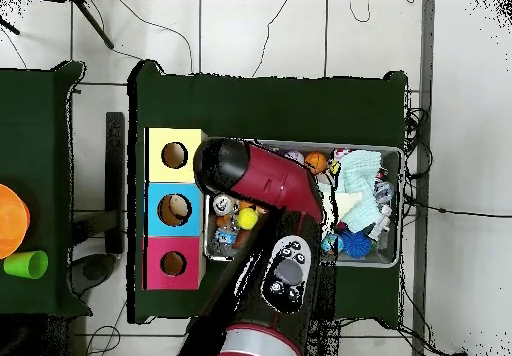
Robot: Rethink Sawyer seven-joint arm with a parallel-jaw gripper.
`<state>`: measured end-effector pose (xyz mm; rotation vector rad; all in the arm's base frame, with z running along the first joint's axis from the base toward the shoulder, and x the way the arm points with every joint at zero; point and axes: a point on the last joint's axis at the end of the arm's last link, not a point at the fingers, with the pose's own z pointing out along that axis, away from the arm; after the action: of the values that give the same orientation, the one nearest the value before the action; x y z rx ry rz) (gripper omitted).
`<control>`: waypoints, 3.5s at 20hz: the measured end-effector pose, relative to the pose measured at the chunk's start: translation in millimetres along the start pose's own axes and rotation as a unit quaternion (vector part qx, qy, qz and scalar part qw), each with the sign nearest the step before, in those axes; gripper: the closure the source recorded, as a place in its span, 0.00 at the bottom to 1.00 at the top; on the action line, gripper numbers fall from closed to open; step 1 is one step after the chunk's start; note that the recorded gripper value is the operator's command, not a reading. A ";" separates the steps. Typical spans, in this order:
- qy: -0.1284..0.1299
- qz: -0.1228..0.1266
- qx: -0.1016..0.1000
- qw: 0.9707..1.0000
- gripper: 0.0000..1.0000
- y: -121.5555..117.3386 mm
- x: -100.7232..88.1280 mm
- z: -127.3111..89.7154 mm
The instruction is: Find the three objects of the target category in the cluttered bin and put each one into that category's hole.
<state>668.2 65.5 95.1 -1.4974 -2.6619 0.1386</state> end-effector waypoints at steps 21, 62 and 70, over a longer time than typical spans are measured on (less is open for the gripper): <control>-0.005 0.057 -0.038 0.998 1.00 45.7 82.9 -48.8; -0.098 0.085 -0.074 0.989 1.00 -91.9 204.1 1.5; -0.101 0.064 -0.073 0.990 1.00 -112.6 240.7 10.9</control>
<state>447.0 212.8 104.7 -1.7901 -2.7830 0.1097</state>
